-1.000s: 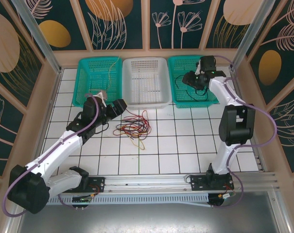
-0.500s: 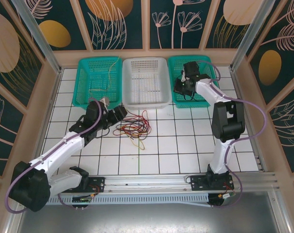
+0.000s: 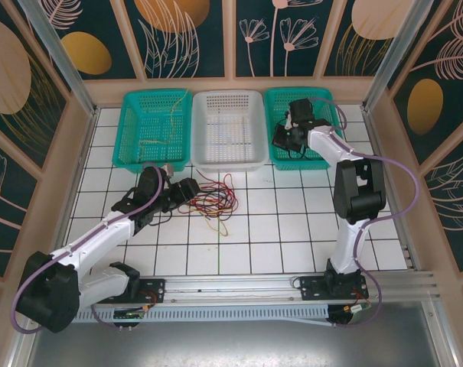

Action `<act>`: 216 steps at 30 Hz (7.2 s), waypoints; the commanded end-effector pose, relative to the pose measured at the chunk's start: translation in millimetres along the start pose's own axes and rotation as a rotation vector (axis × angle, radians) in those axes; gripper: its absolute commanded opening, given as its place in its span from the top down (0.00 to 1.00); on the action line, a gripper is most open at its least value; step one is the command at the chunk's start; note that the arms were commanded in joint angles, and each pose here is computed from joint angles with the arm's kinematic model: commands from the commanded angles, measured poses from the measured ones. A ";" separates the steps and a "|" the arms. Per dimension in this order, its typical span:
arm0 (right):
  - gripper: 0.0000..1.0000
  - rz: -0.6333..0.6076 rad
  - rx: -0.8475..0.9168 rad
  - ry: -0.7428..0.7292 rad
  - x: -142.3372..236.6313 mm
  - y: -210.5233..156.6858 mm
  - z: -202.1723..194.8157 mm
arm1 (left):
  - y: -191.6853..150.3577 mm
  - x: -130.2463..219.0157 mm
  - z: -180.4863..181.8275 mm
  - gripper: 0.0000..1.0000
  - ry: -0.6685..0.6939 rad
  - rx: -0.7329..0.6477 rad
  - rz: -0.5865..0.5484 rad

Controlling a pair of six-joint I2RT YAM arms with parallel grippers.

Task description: Untangle the cables

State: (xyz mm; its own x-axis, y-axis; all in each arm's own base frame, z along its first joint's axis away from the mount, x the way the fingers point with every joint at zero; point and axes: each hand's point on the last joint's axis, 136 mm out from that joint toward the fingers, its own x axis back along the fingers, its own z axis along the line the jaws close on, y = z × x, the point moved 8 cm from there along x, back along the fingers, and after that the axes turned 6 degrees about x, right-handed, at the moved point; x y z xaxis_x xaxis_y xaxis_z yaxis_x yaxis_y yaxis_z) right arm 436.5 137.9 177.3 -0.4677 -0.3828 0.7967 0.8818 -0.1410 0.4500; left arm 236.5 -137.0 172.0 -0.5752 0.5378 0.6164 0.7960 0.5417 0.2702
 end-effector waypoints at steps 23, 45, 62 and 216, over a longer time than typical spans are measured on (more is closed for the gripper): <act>0.56 -0.220 0.318 0.252 95.0 -125.1 122.7 | -18.2 -0.5 -9.7 0.42 0.008 -0.004 -0.009; 0.69 0.163 0.455 0.175 -1.4 -222.8 147.0 | -6.8 -4.0 -10.2 0.43 -0.013 0.050 -0.040; 0.65 0.146 0.506 0.034 -4.7 -211.9 138.3 | -7.6 -11.1 -12.1 0.43 -0.039 0.042 -0.009; 1.00 -0.204 0.473 0.470 258.6 -30.6 193.6 | 35.6 62.6 -143.6 1.00 0.025 -1.365 -0.414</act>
State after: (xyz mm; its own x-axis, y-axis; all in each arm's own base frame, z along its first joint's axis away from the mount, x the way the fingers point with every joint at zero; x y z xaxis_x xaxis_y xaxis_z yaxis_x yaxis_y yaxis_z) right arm 283.6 226.0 439.2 -0.4633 -0.7584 0.4585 0.6241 0.0882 0.7764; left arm 258.7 -184.1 330.9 -0.8002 0.5216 0.2961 0.1771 -0.2662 0.9475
